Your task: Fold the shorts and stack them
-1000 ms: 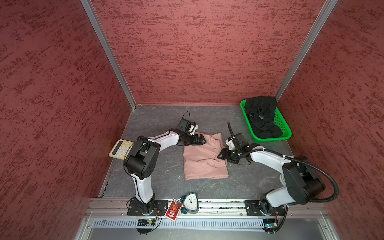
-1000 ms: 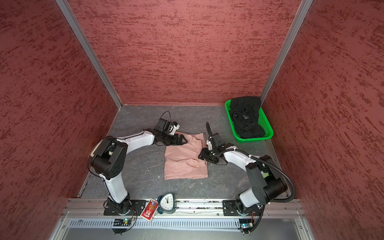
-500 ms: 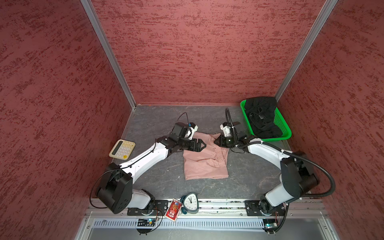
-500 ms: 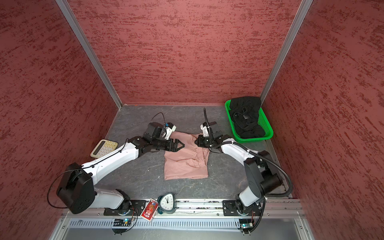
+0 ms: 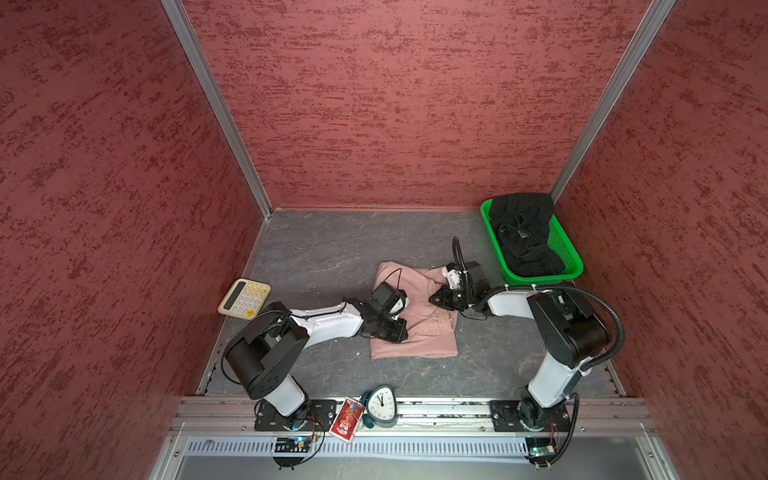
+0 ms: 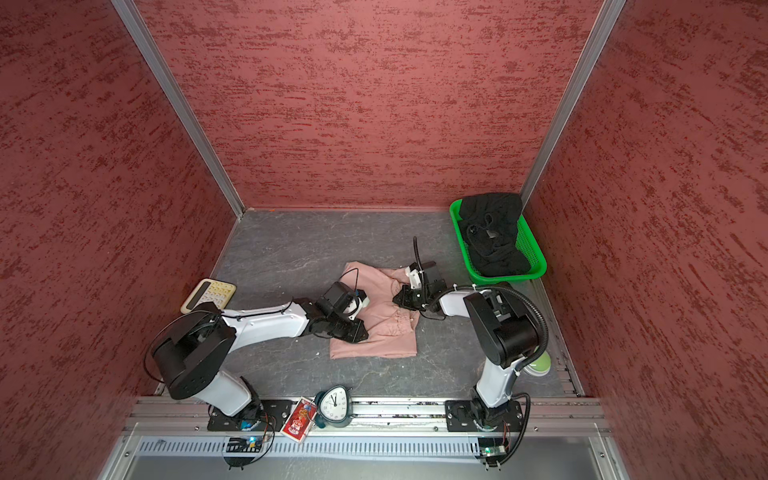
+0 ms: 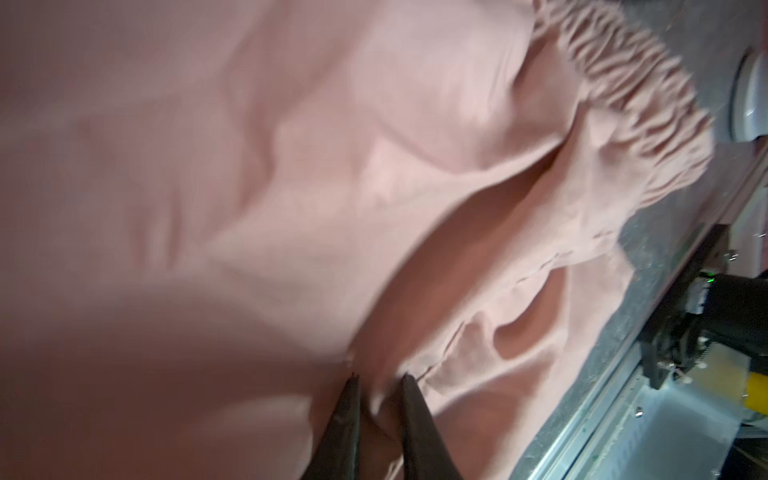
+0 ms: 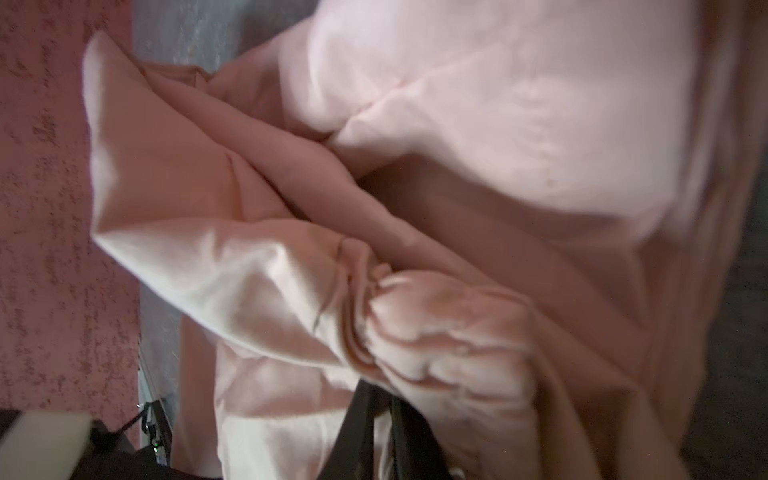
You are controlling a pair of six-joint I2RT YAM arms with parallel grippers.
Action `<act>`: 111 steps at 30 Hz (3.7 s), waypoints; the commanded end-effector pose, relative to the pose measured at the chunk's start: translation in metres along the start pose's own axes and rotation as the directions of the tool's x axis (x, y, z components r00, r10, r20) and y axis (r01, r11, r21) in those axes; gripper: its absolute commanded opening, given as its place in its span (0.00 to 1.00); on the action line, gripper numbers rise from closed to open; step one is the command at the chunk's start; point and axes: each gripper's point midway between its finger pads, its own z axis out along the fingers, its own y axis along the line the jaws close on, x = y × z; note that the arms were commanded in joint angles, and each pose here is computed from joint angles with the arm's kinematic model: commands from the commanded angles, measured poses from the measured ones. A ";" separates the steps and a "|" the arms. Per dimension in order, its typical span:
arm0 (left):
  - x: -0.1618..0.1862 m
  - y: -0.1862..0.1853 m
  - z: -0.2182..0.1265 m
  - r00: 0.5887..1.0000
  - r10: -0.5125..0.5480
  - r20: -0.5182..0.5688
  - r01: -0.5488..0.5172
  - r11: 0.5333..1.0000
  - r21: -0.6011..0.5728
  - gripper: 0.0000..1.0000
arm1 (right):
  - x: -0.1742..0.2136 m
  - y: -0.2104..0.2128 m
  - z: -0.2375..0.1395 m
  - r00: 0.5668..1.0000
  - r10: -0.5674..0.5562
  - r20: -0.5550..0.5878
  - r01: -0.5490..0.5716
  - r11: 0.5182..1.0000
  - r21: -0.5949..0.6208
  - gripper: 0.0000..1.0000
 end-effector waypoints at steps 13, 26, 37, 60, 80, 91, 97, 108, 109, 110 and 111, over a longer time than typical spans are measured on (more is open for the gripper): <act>-0.090 -0.015 -0.127 0.941 0.096 0.325 -0.068 0.993 -0.096 0.99 | -0.030 0.054 -0.072 0.972 -0.221 0.083 0.209 0.969 0.132 0.57; -0.083 0.055 -0.239 0.819 -0.069 0.570 0.172 0.977 -0.129 1.00 | 0.061 0.023 -0.066 0.922 -0.315 -0.225 0.383 0.832 0.401 0.61; -0.059 0.064 -0.264 0.787 -0.102 0.608 0.227 0.965 -0.131 0.99 | 0.062 0.012 0.015 0.936 -0.261 -0.235 0.335 0.862 0.380 0.39; -0.109 0.088 -0.236 0.836 -0.079 0.543 0.241 0.942 -0.235 0.99 | -0.093 0.175 -0.010 0.851 -0.435 0.293 0.441 0.896 0.047 0.66; -0.187 0.105 -0.050 0.991 0.126 0.055 -0.080 0.854 -0.514 0.99 | -0.056 0.055 -0.158 0.867 -0.249 0.431 0.179 0.964 0.197 0.71; -0.163 0.181 -0.038 0.998 -0.032 -0.051 -0.010 0.744 -0.668 0.99 | -0.055 0.057 -0.143 0.888 -0.206 0.411 0.165 0.977 0.134 0.71; -0.173 0.235 -0.056 0.995 -0.101 0.021 0.088 0.720 -0.688 0.99 | -0.050 0.056 -0.134 0.902 -0.153 0.404 0.133 0.988 0.078 0.71; -0.208 0.317 -0.092 0.992 -0.091 0.089 0.127 0.672 -0.729 0.99 | -0.049 0.061 -0.145 0.889 -0.161 0.428 0.140 0.987 0.081 0.71; -0.210 0.319 -0.094 0.993 -0.088 0.083 0.120 0.675 -0.728 0.99 | -0.049 0.061 -0.147 0.888 -0.160 0.432 0.140 0.987 0.079 0.71; -0.210 0.324 -0.096 0.993 -0.093 0.071 0.116 0.671 -0.732 0.99 | -0.049 0.061 -0.148 0.886 -0.159 0.436 0.137 0.987 0.080 0.71; -0.210 0.328 -0.098 0.993 -0.097 0.060 0.110 0.665 -0.739 0.99 | -0.048 0.059 -0.148 0.885 -0.158 0.437 0.134 0.987 0.086 0.71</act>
